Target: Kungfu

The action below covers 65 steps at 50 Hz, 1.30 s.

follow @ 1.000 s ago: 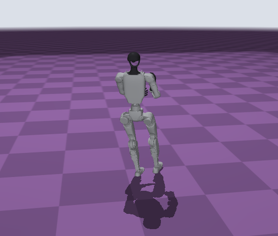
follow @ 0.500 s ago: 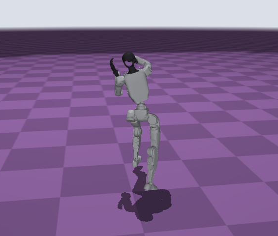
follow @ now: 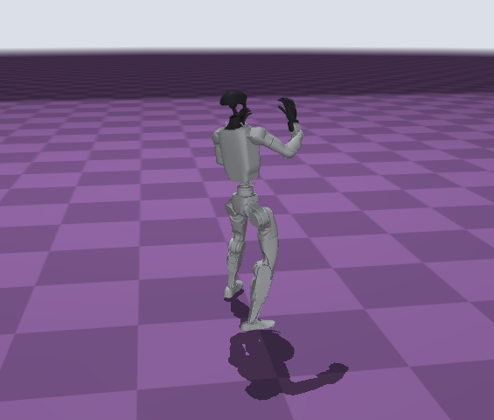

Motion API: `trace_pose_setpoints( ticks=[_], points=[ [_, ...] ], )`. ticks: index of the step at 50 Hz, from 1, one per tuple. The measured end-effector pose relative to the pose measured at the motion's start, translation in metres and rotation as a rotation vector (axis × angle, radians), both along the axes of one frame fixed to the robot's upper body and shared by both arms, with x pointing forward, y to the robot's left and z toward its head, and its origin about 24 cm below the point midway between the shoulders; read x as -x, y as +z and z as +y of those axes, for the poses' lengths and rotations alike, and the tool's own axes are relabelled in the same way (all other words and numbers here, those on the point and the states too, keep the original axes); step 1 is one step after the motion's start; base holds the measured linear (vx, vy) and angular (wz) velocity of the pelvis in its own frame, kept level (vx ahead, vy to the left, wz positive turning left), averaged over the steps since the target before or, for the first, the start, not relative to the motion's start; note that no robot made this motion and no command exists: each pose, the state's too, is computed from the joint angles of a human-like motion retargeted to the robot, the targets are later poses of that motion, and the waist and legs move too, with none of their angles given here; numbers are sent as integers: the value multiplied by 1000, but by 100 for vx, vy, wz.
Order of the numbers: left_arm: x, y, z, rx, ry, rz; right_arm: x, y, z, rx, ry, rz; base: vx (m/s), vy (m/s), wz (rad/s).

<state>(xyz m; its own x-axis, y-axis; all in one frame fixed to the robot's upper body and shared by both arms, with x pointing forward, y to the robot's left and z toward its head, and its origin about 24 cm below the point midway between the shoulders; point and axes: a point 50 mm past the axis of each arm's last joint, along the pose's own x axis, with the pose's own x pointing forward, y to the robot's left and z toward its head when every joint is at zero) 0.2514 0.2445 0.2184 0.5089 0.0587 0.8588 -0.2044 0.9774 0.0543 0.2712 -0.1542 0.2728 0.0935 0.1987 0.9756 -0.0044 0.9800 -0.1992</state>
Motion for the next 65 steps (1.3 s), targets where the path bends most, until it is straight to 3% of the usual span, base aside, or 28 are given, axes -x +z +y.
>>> trace_pose_setpoints(
  ticks=[5,10,14,21,31,39,44,50,56,65],
  points=[
    [-23,-44,-51,-396,-204,278,-10,-71,-77,181,-348,379,-50,-31,-63],
    [-35,-83,-153,-547,-585,387,21,-140,-183,325,-829,805,-30,-20,-96],
    [-23,-85,-213,-644,-742,322,67,-173,-255,378,-1139,1081,-18,-28,-96],
    [-14,-82,-253,-874,-879,283,115,-219,-308,272,-1417,1553,-4,-32,-154],
    [-20,-87,-242,-954,-891,287,140,-270,-293,323,-1403,1852,-8,-89,-96],
    [-20,-111,-244,-902,-1007,428,169,-332,-251,836,-1152,2143,9,25,17],
    [-11,-123,-244,-940,-1016,434,211,-349,-247,1081,-1195,2273,5,6,124],
    [-15,-137,-227,-905,-961,521,199,-353,-243,1004,-1256,2301,-29,-13,-71],
    [-29,-151,-200,-909,-902,657,178,-365,-219,858,-1192,2256,-13,-24,-22],
    [-24,-185,-163,-761,-819,824,206,-394,-181,803,-1006,2367,-14,-28,-54]
  ],
)
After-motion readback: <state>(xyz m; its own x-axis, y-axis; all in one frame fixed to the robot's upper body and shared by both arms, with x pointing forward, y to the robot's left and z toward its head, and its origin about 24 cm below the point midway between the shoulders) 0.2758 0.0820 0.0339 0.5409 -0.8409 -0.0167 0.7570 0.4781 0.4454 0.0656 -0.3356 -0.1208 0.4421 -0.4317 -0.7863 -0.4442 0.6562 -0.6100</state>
